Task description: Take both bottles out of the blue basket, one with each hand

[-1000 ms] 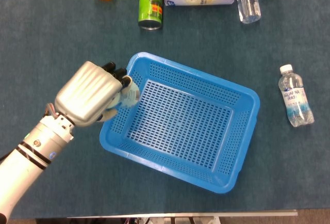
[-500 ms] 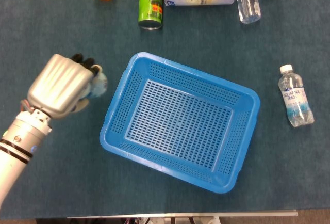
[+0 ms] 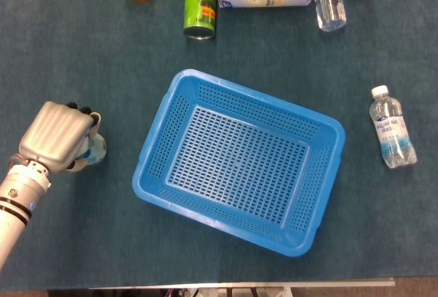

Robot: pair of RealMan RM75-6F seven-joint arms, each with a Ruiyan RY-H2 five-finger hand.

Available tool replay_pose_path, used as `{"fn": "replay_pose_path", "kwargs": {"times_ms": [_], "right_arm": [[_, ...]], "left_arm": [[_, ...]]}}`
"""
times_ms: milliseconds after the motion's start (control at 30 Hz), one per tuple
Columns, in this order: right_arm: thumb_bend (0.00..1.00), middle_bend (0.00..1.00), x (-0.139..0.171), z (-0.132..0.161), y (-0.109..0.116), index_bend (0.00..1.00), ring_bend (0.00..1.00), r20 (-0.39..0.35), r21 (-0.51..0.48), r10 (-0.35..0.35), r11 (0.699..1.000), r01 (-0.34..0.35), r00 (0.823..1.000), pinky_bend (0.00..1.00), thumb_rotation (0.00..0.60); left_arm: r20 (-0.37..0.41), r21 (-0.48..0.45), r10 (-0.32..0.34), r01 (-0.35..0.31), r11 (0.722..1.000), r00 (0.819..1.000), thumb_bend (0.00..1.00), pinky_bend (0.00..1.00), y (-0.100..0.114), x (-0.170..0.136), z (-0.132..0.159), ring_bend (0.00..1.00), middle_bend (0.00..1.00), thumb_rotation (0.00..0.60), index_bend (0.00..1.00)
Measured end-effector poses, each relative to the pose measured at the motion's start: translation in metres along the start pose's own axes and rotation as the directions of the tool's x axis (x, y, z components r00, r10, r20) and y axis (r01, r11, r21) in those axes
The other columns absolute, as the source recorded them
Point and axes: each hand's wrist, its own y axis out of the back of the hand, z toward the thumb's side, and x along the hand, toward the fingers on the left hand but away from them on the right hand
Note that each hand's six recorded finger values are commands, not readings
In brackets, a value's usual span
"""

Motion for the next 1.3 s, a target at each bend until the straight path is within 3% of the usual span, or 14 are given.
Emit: {"fn": "replay_pose_path", "kwargs": {"times_ms": [67,167,300,433,500,633,767,900,1033,1167,1300], "right_arm": [[0.00,0.27,0.000,0.001,0.000,0.16,0.21,-0.001,0.002,0.001,1.000,-0.001,1.000,0.48,0.600],[0.00,0.27,-0.001,0.002,0.000,0.16,0.21,-0.003,0.002,0.001,1.000,-0.001,1.000,0.48,0.600],[0.00,0.27,-0.001,0.003,0.000,0.16,0.21,-0.005,0.003,0.002,1.000,-0.002,1.000,0.48,0.600],[0.00,0.27,-0.001,0.004,0.002,0.16,0.21,-0.005,0.005,-0.002,1.000,0.002,1.000,0.48,0.600],[0.00,0.27,-0.001,0.003,0.004,0.16,0.21,-0.003,0.005,-0.007,1.000,0.007,1.000,0.48,0.600],[0.00,0.27,0.004,0.003,0.010,0.16,0.21,0.003,0.009,-0.024,1.000,0.024,1.000,0.48,0.600],[0.00,0.28,0.013,0.003,0.017,0.17,0.21,0.015,0.034,-0.051,0.998,0.050,0.999,0.48,0.600],[0.00,0.29,0.024,0.007,0.025,0.20,0.21,0.029,0.079,-0.095,0.993,0.092,0.995,0.48,0.600],[0.00,0.30,0.041,0.015,0.031,0.22,0.22,0.045,0.128,-0.146,0.982,0.140,0.988,0.48,0.600],[0.00,0.30,0.054,0.024,0.034,0.23,0.22,0.064,0.147,-0.181,0.974,0.170,0.981,0.48,0.600],[0.00,0.31,0.058,0.029,0.038,0.23,0.22,0.068,0.157,-0.190,0.971,0.178,0.979,0.48,0.600]], "left_arm": [[-0.003,-0.015,0.002,-0.002,1.000,1.000,0.21,0.65,0.001,-0.001,0.000,0.30,0.21,0.600,0.27],[-0.011,-0.029,0.011,-0.012,1.000,1.000,0.04,0.55,0.007,-0.003,-0.001,0.14,0.03,0.600,0.11],[-0.008,-0.042,0.042,-0.043,0.998,0.999,0.00,0.46,0.016,-0.005,0.001,0.06,0.00,0.600,0.01],[-0.009,-0.043,0.086,-0.086,0.995,0.996,0.00,0.42,0.027,-0.009,0.000,0.06,0.00,0.600,0.01],[-0.014,-0.044,0.121,-0.122,0.992,0.993,0.00,0.42,0.034,-0.010,-0.002,0.10,0.02,0.600,0.10],[-0.037,-0.060,0.217,-0.219,0.974,0.976,0.00,0.47,0.049,-0.014,-0.008,0.25,0.23,0.600,0.29],[-0.094,-0.095,0.349,-0.358,0.929,0.932,0.04,0.55,0.063,-0.024,-0.023,0.35,0.40,0.600,0.44],[-0.193,-0.137,0.479,-0.507,0.851,0.856,0.09,0.58,0.065,-0.045,-0.047,0.38,0.45,0.600,0.47],[-0.291,-0.162,0.526,-0.583,0.796,0.799,0.09,0.59,0.049,-0.070,-0.070,0.38,0.45,0.600,0.47],[-0.353,-0.167,0.527,-0.606,0.777,0.773,0.09,0.60,0.033,-0.088,-0.083,0.38,0.46,0.600,0.47],[-0.384,-0.180,0.500,-0.594,0.784,0.777,0.09,0.60,0.021,-0.093,-0.090,0.38,0.46,0.600,0.47]]}}
